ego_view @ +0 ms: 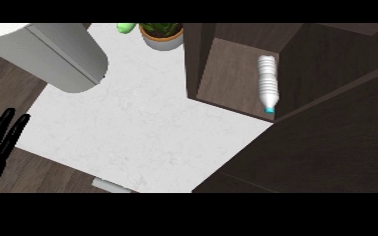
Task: Pick up the bottled water, place it into the cabinet and close the cabinet
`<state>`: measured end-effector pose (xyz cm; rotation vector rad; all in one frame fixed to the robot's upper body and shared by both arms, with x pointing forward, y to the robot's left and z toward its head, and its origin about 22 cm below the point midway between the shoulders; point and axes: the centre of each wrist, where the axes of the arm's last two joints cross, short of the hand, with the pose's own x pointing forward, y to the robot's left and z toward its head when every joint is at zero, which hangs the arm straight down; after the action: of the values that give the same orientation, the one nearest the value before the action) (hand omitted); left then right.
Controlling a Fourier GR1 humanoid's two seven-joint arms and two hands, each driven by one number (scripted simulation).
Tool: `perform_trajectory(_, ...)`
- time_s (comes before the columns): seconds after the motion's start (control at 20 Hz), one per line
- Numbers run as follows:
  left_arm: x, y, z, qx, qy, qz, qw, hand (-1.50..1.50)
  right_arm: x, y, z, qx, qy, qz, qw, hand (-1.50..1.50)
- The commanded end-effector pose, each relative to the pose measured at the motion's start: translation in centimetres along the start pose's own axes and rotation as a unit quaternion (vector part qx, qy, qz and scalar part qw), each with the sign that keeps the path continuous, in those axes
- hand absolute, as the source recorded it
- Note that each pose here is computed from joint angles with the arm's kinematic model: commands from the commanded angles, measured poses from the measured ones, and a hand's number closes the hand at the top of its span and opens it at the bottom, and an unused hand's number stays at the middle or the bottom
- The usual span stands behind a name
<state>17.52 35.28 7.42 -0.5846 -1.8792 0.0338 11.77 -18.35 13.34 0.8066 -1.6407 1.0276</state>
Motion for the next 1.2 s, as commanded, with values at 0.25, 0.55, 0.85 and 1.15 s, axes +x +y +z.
perform_trajectory(0.25, 0.0, 0.3, -0.2, 0.002, 0.006, 0.002, 1.0, -1.5, -1.4, -3.4, -3.6, -0.028, 0.08, 0.045, 0.995, 1.5)
perform_trajectory(0.55, -0.1, 0.8, 0.1, 0.008, 0.007, 0.004, 0.9999, -1.5, -2.6, -6.4, -7.1, -0.057, 0.111, 0.038, 0.992, 1.5)
perform_trajectory(0.85, -0.4, 1.3, 0.4, 0.022, 0.005, 0.003, 0.9997, -1.5, -3.2, -9.2, -12.3, -0.072, 0.135, 0.017, 0.988, 1.5)
perform_trajectory(1.15, -0.4, 1.4, 0.7, 0.031, 0.005, 0.007, 0.9995, -1.5, -1.6, -12.9, -17.6, -0.191, 0.13, 0.02, 0.973, 1.5)
